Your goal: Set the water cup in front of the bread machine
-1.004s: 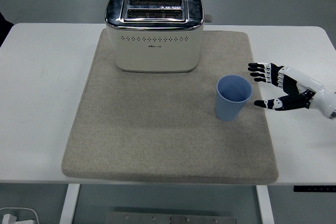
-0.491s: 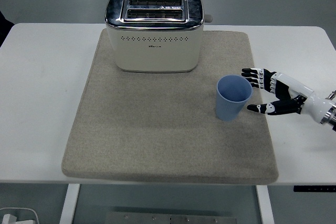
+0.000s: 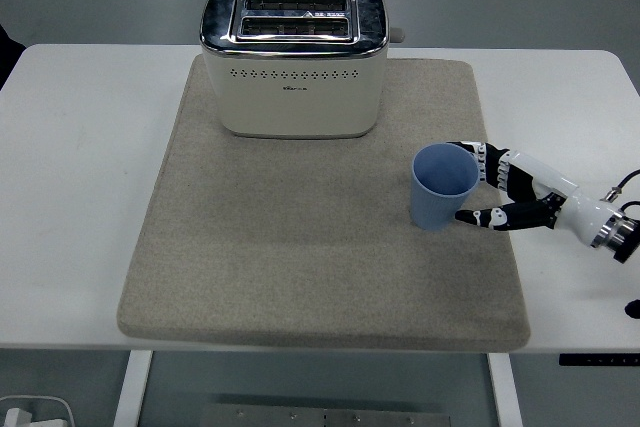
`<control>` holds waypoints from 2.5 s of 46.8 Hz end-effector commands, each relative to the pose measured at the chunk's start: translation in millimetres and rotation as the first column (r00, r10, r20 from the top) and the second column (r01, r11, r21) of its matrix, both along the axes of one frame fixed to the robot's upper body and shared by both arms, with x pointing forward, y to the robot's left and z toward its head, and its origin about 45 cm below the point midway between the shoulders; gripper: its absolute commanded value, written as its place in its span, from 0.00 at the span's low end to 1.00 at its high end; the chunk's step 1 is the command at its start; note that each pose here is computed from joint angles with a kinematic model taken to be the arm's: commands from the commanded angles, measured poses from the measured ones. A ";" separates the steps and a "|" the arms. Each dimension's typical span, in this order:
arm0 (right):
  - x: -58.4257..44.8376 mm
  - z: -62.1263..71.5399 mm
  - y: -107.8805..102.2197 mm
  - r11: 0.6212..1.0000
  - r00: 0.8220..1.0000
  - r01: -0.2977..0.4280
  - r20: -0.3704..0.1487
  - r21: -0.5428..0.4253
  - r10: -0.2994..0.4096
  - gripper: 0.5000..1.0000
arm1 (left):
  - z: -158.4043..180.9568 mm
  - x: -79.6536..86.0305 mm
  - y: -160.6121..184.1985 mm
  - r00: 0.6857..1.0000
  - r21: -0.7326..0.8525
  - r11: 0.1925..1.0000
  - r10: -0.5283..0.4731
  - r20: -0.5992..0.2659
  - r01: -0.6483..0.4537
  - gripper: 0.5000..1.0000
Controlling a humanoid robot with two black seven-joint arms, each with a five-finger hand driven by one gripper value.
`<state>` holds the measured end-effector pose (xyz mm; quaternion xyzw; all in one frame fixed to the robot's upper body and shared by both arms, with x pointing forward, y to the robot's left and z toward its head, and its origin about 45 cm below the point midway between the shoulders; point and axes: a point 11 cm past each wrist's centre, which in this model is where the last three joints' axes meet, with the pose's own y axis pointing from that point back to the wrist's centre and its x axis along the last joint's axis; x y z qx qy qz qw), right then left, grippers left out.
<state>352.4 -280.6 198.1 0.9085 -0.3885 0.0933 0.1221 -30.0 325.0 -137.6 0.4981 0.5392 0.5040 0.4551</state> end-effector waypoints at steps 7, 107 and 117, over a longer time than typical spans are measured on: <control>1.1 -2.0 0.2 1.000 1.000 0.004 -0.004 -0.001 -0.004 0.86 | 0.0 0.2 0.0 1.000 0.000 1.000 0.000 0.001 0.000 1.00; 30.5 19.4 191.5 0.974 0.981 -0.189 0.071 0.125 0.181 0.36 | 0.0 0.2 0.0 1.000 0.000 1.000 0.000 0.001 0.000 1.00; 30.1 15.5 221.1 0.967 0.976 -0.218 0.059 0.134 0.212 0.36 | 0.0 0.2 0.0 1.000 0.000 1.000 0.000 0.001 0.000 1.00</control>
